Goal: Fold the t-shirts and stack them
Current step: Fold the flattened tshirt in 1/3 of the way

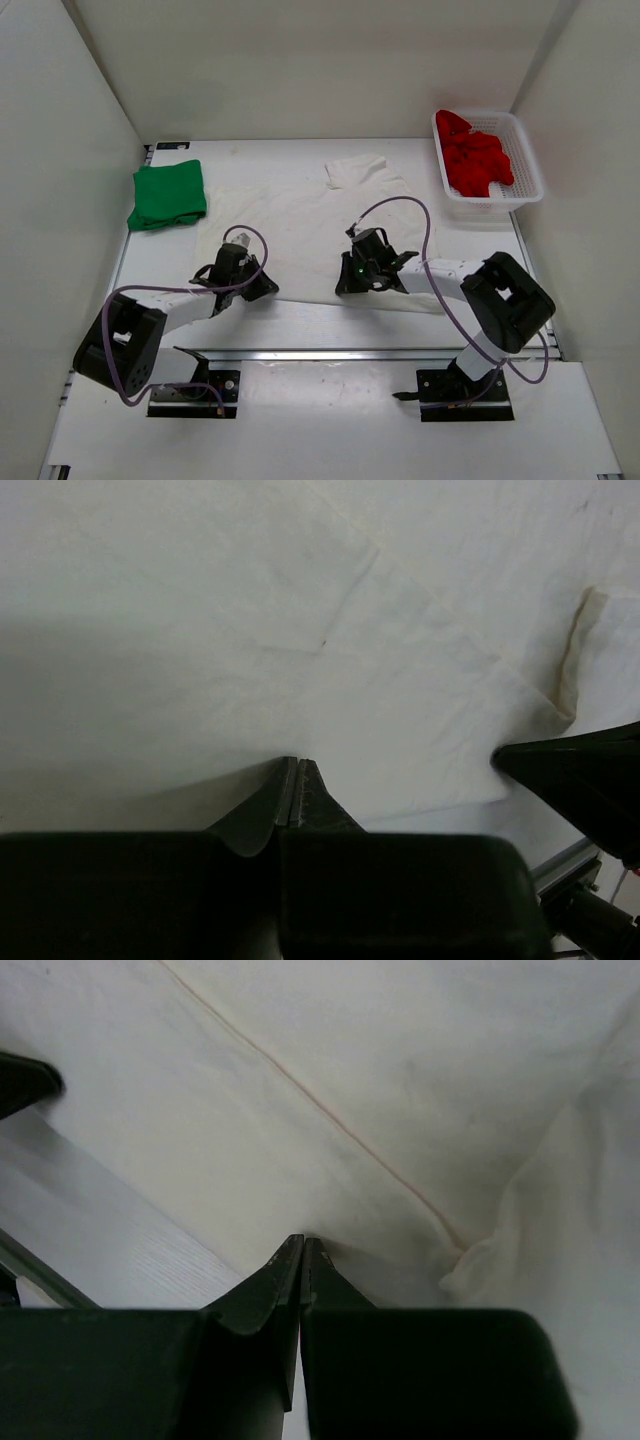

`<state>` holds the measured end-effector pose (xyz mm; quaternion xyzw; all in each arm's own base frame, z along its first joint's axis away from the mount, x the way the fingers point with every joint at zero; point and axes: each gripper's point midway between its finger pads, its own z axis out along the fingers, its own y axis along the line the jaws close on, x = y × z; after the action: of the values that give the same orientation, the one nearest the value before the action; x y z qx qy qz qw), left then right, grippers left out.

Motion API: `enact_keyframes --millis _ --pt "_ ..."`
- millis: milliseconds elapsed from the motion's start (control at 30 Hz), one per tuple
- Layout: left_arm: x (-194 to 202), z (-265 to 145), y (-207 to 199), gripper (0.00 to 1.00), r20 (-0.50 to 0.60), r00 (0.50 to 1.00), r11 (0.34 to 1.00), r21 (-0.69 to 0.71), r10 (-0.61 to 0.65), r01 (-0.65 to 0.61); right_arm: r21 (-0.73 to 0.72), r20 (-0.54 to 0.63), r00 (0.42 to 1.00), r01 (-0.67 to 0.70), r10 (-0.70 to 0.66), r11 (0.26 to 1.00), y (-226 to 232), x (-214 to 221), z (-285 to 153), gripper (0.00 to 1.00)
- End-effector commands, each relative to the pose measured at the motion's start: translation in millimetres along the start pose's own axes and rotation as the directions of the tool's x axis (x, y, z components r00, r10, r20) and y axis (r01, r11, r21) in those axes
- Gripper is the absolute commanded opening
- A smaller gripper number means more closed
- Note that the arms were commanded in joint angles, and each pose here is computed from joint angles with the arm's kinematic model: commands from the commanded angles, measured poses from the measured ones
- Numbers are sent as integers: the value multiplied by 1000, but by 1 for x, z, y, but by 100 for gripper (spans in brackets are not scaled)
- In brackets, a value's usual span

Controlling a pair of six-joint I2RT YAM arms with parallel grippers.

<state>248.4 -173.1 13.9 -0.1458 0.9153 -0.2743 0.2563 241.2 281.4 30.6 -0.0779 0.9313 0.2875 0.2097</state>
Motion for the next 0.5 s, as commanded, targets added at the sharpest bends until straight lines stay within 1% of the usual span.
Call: enact_keyframes --millis 0,33,67,133,167,200,233,267,333,400,433,467 --pt "32 -4 30 0 -62 998 998 -64 3 -7 -3 18 1000 15 -15 1000 2 9 3 0" --pt "35 -5 32 0 -63 998 998 -69 4 -8 -4 5 1000 10 -10 1000 0 19 -1 0" --pt "47 -7 40 0 -84 996 996 -91 4 -11 3 -7 1000 1 -1 1000 -4 30 -5 0" --pt "60 -14 39 0 -94 996 998 -54 2 -7 22 -21 1000 -14 14 1000 -11 46 -11 0" --pt "71 -16 49 0 -107 994 997 -73 -25 17 26 -24 999 -28 28 999 -14 55 -16 0" --pt "80 -21 49 0 -116 993 998 -63 -30 23 10 -22 999 -35 35 999 -12 59 -22 0" --pt "82 -24 45 0 -109 994 999 -42 -25 20 19 -39 998 -46 46 999 -19 70 -24 0" --pt "89 -27 50 0 -118 992 998 -49 -45 39 18 -41 996 -79 80 997 -22 78 -30 0" --pt "96 -36 54 0 -111 991 997 -34 -70 67 -35 -16 995 -94 94 995 -15 78 -39 0" --pt "87 -42 48 4 -76 994 997 -2 -80 80 -67 12 996 -88 89 994 -8 69 -49 0" --pt "78 -47 47 8 -58 995 996 4 -85 85 -85 -9 997 -83 83 993 -8 68 -53 0" --pt "64 -51 44 11 -25 994 994 16 -104 105 -124 -5 997 -80 80 989 1 58 -58 0"
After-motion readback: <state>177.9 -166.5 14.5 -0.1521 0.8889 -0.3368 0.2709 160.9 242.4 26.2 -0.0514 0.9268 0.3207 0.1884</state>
